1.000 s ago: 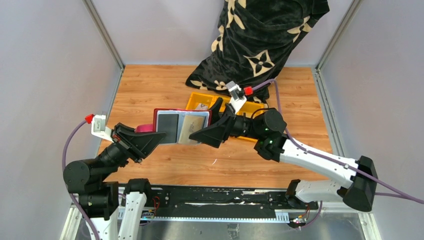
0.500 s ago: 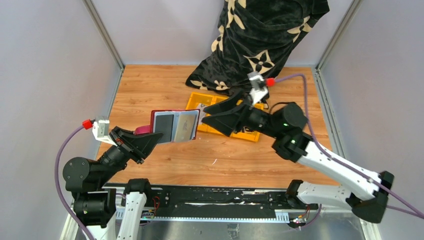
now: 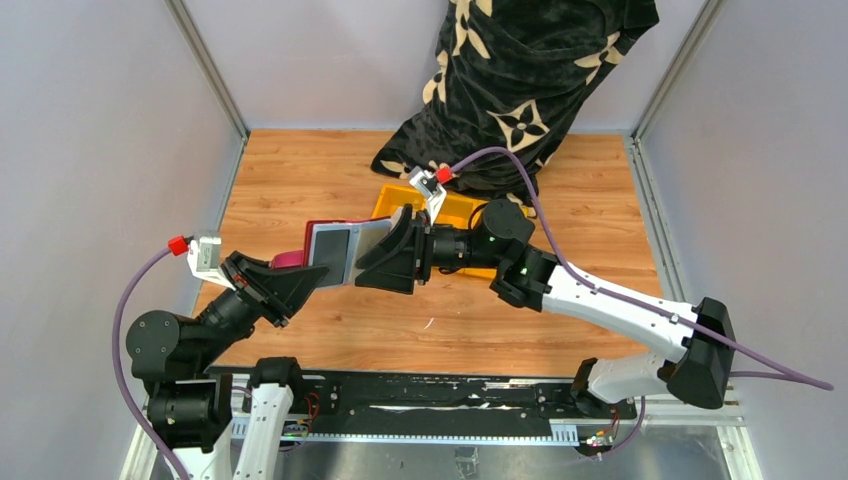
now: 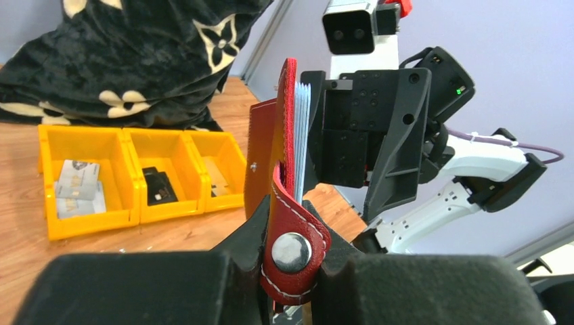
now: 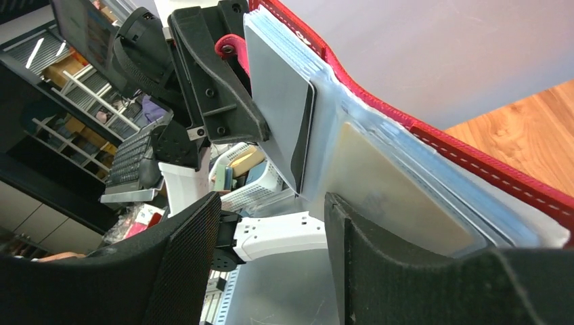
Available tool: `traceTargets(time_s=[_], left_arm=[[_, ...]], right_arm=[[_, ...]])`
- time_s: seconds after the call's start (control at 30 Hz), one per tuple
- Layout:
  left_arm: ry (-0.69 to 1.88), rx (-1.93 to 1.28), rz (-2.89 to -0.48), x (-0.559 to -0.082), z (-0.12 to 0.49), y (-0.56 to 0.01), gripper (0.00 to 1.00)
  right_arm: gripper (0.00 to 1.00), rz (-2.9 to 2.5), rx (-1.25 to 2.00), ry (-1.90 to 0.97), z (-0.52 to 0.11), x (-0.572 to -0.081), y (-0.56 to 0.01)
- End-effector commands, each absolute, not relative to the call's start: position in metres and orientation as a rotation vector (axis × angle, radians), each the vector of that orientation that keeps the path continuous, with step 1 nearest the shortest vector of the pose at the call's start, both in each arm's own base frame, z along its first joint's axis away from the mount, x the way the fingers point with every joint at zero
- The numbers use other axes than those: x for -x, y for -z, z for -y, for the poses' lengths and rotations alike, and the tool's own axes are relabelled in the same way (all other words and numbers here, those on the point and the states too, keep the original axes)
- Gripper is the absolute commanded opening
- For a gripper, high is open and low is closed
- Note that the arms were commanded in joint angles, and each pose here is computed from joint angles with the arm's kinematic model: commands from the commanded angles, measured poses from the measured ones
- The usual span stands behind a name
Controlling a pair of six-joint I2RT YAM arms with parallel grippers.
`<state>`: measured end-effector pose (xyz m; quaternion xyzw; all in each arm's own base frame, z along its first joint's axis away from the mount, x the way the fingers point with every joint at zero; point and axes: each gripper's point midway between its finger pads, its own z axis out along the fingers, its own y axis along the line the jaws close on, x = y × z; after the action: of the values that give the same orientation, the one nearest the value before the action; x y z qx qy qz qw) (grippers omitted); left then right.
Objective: Take the credit cards out of the card holder
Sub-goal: Remove the credit card from the card holder.
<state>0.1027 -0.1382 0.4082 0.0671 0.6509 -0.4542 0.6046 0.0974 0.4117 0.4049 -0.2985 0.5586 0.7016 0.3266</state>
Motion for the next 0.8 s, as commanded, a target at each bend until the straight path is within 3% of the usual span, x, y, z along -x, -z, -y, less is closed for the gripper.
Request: traceTargets(time_s=[0.0, 0.2, 0.43, 0.57, 0.77], left_arm=[[1.144, -0.245, -1.441, -0.085, 0.150, -0.429, 0.12], [1.143, -0.326, -1.431, -0.074, 0.155, -0.430, 0.12], [1.150, -0.401, -1.459, -0.064, 0.159, -0.422, 0.12], [1.191, -0.421, -1.454, -0.060, 0.163, -0.423, 0.12], [1.219, -0.463, -1.457, -0.051, 0.166, -0.424, 0.12]], right_arm=[[0.62, -1.401, 0.800, -1.905, -0.420, -0.091, -0.422], [0.56, -1.345, 0.853, -1.880, -0.410, -0.090, -0.440], [0.78, -1.217, 0.890, -1.435, -0.350, -0.107, -0.484], [0.84, -1.193, 0.925, -1.353, -0.353, -0.115, -0.478], [0.85, -1.122, 1.086, -1.430, -0.368, -0.097, -0.461]])
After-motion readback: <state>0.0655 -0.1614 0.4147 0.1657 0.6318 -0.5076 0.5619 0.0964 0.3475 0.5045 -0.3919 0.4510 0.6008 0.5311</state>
